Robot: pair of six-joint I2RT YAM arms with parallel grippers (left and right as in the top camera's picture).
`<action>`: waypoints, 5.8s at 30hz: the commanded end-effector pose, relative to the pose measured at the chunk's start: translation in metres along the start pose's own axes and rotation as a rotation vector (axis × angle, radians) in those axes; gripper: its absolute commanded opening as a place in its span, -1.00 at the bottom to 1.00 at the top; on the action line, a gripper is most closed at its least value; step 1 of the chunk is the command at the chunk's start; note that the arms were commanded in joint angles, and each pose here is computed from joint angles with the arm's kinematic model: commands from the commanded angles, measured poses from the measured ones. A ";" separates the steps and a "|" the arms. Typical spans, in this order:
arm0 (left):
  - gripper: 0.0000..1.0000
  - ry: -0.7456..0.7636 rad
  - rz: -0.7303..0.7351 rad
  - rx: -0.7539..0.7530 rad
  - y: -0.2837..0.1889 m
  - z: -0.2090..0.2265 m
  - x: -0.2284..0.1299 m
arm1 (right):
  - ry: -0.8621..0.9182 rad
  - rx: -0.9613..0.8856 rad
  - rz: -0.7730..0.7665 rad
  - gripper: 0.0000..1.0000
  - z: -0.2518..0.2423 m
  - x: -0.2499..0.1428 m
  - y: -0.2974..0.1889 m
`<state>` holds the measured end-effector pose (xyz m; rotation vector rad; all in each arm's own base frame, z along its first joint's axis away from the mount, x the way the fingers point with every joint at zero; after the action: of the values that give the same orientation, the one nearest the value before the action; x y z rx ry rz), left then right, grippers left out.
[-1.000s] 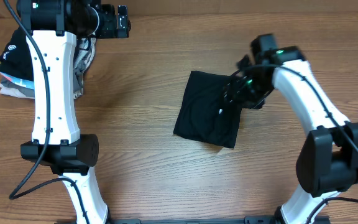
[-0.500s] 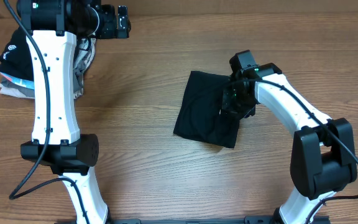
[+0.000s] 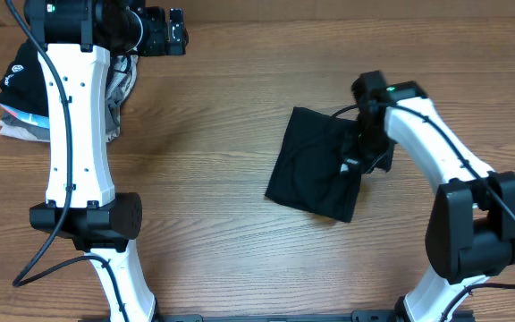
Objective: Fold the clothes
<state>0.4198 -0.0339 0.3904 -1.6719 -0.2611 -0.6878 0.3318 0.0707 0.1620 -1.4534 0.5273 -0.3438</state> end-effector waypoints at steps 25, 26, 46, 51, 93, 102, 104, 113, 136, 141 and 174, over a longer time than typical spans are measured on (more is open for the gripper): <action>1.00 0.035 0.058 -0.006 0.017 0.003 -0.006 | -0.041 0.096 0.001 0.15 -0.016 0.005 -0.029; 1.00 0.034 0.063 -0.007 0.019 0.003 -0.007 | -0.054 0.094 0.003 0.15 -0.011 0.001 -0.028; 1.00 0.020 0.129 -0.020 0.053 0.009 -0.017 | 0.059 -0.161 -0.088 -0.92 -0.015 -0.016 -0.018; 1.00 0.020 0.128 -0.019 0.053 0.009 -0.017 | 0.089 -0.162 -0.081 -0.92 -0.025 -0.008 -0.019; 1.00 0.135 0.139 -0.126 0.065 -0.009 -0.018 | 0.002 0.051 -0.112 0.34 -0.022 0.021 -0.053; 0.99 0.380 0.241 -0.329 0.124 -0.110 -0.026 | 0.127 0.182 -0.096 0.49 -0.051 0.049 -0.060; 0.98 0.424 0.272 -0.360 0.143 -0.135 -0.032 | 0.178 0.205 -0.092 0.66 -0.066 0.058 -0.062; 0.99 0.607 0.403 -0.513 0.217 -0.249 -0.081 | 0.321 0.213 -0.085 0.82 -0.124 0.078 -0.066; 1.00 0.784 0.648 0.044 0.331 -0.250 -0.157 | 0.323 0.208 -0.076 0.83 -0.128 0.077 -0.066; 1.00 0.784 0.658 0.219 0.335 -0.202 -0.140 | 0.324 0.205 -0.072 0.84 -0.128 0.077 -0.066; 1.00 0.189 0.417 0.047 0.211 -0.125 -0.035 | 0.322 0.211 -0.085 0.89 -0.128 0.079 -0.066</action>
<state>0.4771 -0.1765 0.1801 -1.3862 0.3522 -0.5768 0.3334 -0.0857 0.1995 -1.2287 0.7222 -0.6593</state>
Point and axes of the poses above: each gripper's point midway between its finger pads, its own y axis out along the fingers, its own z axis along the line the jaws close on, x = y × z, the point moved 10 cm from there along -y, back along the fingers, and after that the axes turned 15 degrees about y, right-handed, at the moved point
